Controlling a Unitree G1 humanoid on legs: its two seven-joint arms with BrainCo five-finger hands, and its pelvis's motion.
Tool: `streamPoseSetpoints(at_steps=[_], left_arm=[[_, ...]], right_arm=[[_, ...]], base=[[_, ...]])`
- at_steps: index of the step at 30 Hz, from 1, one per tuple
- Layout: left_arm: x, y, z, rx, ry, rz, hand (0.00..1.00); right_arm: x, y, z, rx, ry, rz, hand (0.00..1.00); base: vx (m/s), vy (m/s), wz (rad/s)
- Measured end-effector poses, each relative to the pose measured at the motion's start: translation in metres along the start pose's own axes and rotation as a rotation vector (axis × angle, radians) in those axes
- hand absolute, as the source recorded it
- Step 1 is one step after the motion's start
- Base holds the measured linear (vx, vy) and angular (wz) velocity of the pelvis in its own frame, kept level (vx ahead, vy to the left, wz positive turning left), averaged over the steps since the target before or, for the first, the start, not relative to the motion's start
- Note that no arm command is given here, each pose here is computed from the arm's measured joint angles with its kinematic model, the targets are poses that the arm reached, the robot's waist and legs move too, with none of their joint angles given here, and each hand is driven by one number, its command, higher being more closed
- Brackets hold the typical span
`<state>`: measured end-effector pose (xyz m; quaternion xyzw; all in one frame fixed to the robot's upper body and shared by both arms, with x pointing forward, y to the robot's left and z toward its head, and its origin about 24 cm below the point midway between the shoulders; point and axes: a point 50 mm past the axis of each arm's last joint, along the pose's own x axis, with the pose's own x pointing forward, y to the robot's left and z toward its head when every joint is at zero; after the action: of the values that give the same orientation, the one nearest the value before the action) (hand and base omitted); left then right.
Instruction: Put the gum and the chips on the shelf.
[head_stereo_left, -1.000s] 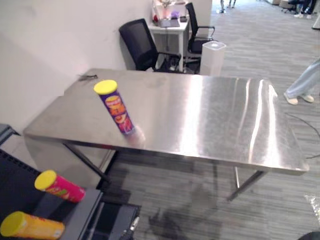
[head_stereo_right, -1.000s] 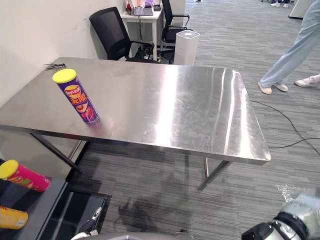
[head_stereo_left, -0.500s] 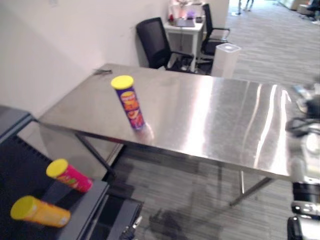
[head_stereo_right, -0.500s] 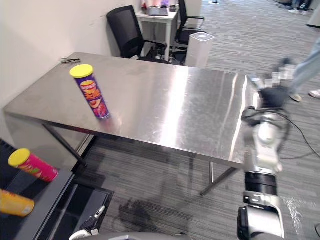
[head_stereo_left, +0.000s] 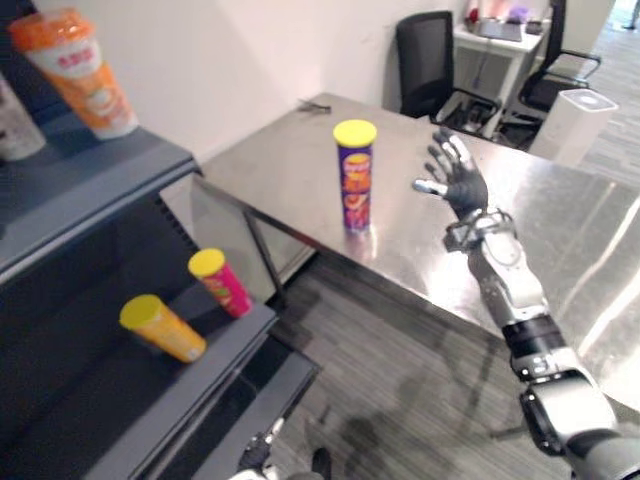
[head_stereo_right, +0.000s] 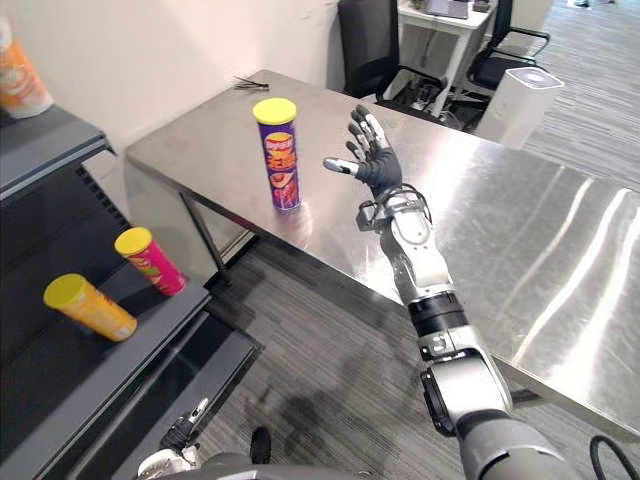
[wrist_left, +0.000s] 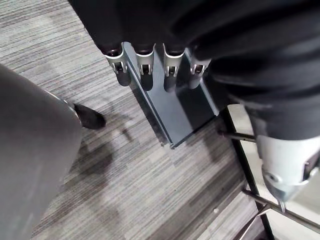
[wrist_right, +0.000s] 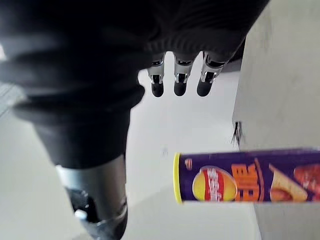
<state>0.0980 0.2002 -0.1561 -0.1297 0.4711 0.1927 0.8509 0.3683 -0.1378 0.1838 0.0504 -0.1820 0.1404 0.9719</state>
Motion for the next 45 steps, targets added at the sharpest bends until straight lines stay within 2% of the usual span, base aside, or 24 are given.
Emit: streamPoseSetpoints(at_steps=[5, 6, 9, 20, 27, 45], left_arm=[[0.001, -0.001, 0.005, -0.029, -0.019, 0.003, 0.00], [0.001, -0.001, 0.005, -0.030, -0.019, 0.001, 0.00], [0.001, -0.001, 0.005, -0.029, -0.020, 0.001, 0.00], [0.004, -0.008, 0.012, 0.008, -0.028, -0.012, 0.00], [0.004, -0.008, 0.012, 0.009, -0.029, -0.011, 0.00], [0.004, -0.011, 0.016, 0.002, -0.052, -0.022, 0.00]], right_arm=[[0.009, 0.008, -0.005, -0.022, 0.039, 0.027, 0.00], [0.013, 0.009, -0.004, -0.069, 0.049, 0.031, 0.00], [0.025, 0.006, 0.002, -0.155, 0.051, -0.011, 0.00], [0.039, 0.003, 0.025, -0.234, -0.014, -0.092, 0.00], [0.039, 0.002, 0.024, -0.230, -0.008, -0.089, 0.00], [0.032, -0.001, -0.024, -0.158, 0.201, -0.120, 0.00]], base=[[-0.03, -0.001, 0.19], [-0.01, 0.002, 0.06], [0.00, 0.000, 0.00], [-0.01, -0.030, -0.02], [0.00, 0.000, 0.00], [0.00, 0.000, 0.03]])
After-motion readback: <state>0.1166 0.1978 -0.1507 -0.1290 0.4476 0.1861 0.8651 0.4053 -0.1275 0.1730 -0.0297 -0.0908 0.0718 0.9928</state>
